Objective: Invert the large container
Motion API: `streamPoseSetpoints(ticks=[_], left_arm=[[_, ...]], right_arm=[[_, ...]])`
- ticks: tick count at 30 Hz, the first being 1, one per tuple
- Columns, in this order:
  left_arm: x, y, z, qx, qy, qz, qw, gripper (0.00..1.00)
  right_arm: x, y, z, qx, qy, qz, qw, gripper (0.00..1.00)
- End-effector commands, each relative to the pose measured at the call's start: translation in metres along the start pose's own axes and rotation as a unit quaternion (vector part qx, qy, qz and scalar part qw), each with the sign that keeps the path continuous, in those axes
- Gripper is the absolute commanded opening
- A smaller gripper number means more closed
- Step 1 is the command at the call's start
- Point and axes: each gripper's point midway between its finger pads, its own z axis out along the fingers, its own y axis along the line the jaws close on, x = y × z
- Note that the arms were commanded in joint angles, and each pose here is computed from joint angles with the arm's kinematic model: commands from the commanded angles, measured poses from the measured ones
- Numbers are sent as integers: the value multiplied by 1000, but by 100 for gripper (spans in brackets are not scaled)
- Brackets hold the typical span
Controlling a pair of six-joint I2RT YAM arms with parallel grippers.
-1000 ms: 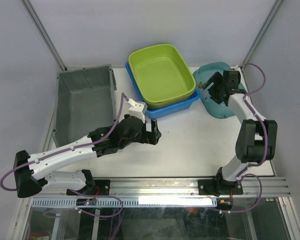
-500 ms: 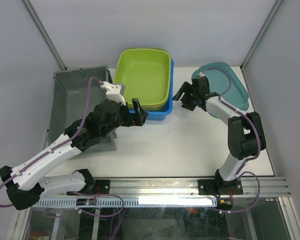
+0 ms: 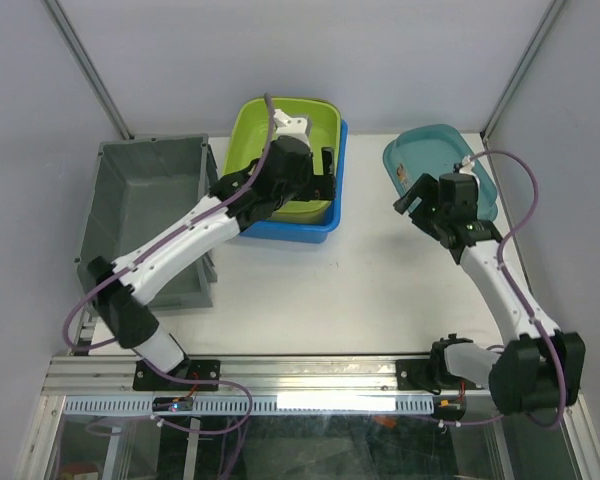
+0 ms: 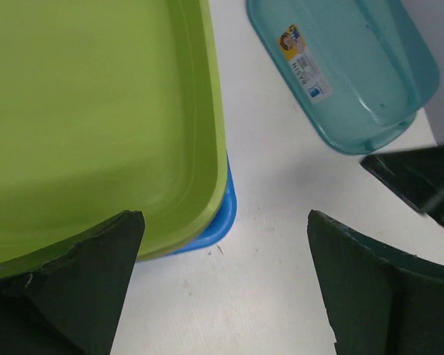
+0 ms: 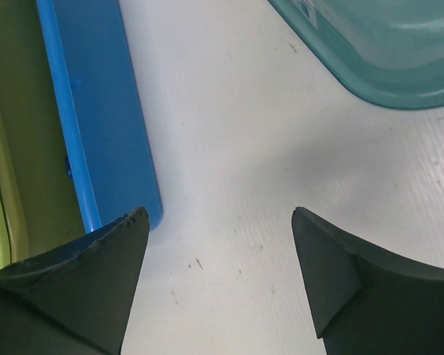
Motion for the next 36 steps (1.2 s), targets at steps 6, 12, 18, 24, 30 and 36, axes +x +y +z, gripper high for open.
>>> streamPoseSetpoints(ticks=[6,12,18,24,30,36], left_arm=[[-15,10,78,-54,8,45,997,90],[-18,16,104,-52,16,47,997,72],[1,15,121,-39,44,48,997,63],[3,11,127,-32,44,44,998,65],[7,4,131,-10,52,47,998,63],[12,3,135,-8,58,47,997,49]], right_arm=[[21,-34,-56,5,-44,-16,999,81],[24,-48,-67,25,-55,-26,998,81],[30,-50,-63,30,-38,-31,998,81],[34,-50,-61,30,-28,-29,999,81],[36,-52,-61,32,-27,-29,999,81],[38,-53,-61,33,-24,-26,999,81]])
